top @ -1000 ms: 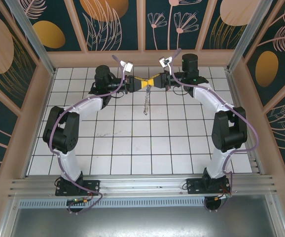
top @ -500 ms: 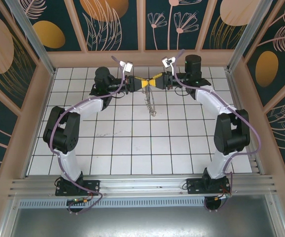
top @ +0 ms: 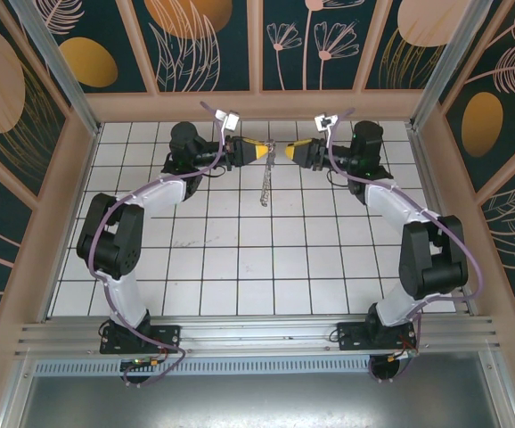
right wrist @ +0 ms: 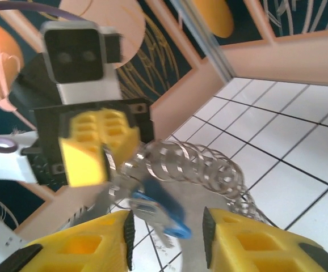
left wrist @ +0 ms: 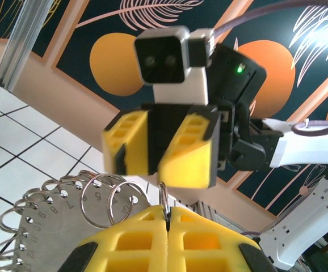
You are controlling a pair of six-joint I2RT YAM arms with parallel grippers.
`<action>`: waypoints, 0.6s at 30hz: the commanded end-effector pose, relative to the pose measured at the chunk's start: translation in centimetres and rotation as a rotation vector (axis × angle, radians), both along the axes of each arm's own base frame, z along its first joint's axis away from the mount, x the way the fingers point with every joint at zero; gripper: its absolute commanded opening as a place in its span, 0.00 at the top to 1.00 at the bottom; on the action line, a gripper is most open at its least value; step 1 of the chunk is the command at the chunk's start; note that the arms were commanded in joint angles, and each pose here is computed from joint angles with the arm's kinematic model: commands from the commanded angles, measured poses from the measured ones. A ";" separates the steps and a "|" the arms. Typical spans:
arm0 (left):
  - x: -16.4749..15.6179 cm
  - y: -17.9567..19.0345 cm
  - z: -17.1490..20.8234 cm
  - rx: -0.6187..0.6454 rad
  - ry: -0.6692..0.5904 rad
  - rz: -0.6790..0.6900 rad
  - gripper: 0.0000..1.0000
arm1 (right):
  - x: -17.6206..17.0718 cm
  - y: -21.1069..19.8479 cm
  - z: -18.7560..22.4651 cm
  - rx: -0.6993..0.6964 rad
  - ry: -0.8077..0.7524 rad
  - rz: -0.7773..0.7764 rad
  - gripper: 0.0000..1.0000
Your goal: Put the keys on the keyring
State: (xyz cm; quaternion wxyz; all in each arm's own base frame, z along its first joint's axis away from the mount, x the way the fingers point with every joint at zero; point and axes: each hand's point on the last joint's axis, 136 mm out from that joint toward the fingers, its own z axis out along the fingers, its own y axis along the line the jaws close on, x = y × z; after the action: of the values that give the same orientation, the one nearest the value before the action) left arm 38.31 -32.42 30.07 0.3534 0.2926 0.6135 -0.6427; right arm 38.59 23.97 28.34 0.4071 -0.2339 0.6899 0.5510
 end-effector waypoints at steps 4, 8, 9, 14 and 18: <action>-1.5 0.3 3.6 -0.047 -0.101 -0.010 1.00 | -0.6 0.9 1.1 -0.009 -0.105 -0.118 0.52; -1.5 0.3 3.9 -0.050 -0.106 -0.008 1.00 | -1.2 2.2 1.0 -0.054 -0.138 -0.138 0.49; -1.6 0.3 3.9 -0.050 -0.107 -0.010 1.00 | -1.4 2.5 1.2 -0.064 -0.149 -0.143 0.49; -1.6 0.2 4.0 -0.051 -0.108 -0.011 1.00 | -1.0 3.3 1.9 -0.080 -0.173 -0.166 0.49; -1.7 0.3 4.0 -0.052 -0.110 -0.013 1.00 | -0.4 3.5 2.1 -0.081 -0.171 -0.173 0.50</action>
State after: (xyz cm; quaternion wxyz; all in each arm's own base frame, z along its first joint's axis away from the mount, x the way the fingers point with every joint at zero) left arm 38.01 -32.30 30.84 0.3559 0.2934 0.6101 -0.6442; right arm 37.36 27.50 28.54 0.4713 -0.2315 0.7040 0.4783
